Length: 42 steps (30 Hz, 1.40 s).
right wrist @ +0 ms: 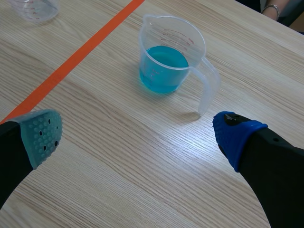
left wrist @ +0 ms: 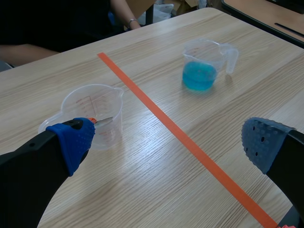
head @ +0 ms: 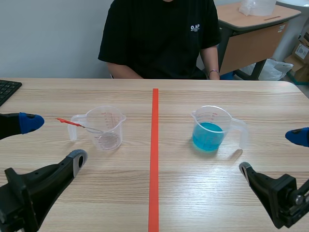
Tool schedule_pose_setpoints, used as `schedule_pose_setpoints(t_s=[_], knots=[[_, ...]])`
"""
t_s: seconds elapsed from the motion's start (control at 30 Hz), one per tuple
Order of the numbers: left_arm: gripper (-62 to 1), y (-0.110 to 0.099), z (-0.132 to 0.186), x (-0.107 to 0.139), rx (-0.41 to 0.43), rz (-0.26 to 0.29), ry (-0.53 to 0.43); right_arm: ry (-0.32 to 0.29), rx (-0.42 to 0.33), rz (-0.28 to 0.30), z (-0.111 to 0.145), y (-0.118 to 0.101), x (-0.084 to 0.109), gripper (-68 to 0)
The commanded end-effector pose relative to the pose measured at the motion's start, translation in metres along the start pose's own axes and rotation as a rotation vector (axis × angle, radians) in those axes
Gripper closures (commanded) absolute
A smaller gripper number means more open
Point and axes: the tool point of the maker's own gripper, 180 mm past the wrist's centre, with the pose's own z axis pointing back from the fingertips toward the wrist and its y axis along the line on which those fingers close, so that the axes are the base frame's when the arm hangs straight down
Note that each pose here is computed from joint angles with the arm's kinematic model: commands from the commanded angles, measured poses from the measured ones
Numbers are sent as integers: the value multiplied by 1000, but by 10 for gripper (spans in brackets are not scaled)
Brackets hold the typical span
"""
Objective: Do the redox reaction experiment.
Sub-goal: 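Lift the metal plate out of the left beaker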
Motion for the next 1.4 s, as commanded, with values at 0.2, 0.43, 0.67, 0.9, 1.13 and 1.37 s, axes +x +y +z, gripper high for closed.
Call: schedule_pose_setpoints(t_s=[0.2, 0.43, 0.67, 0.9, 1.13, 1.37], knots=[[-623, 2, 0, 5, 9, -3, -19, -38, 3, 14, -1, -1, 12, -679], [-623, 8, 0, 3, 38, -34, -5, -38, 3, 14, -1, -1, 12, -679], [-623, 34, 18, -32, 172, -77, 140, -38, 3, 14, -1, -1, 12, -679], [-623, 51, 70, -87, 286, -48, 347, -38, 3, 14, -1, -1, 12, -679], [-623, 44, 125, -140, 333, 33, 520, -37, 3, 14, -1, -1, 12, -679], [-623, 37, 167, -180, 449, 130, 618, -44, 8, 25, -2, -1, 15, -679]])
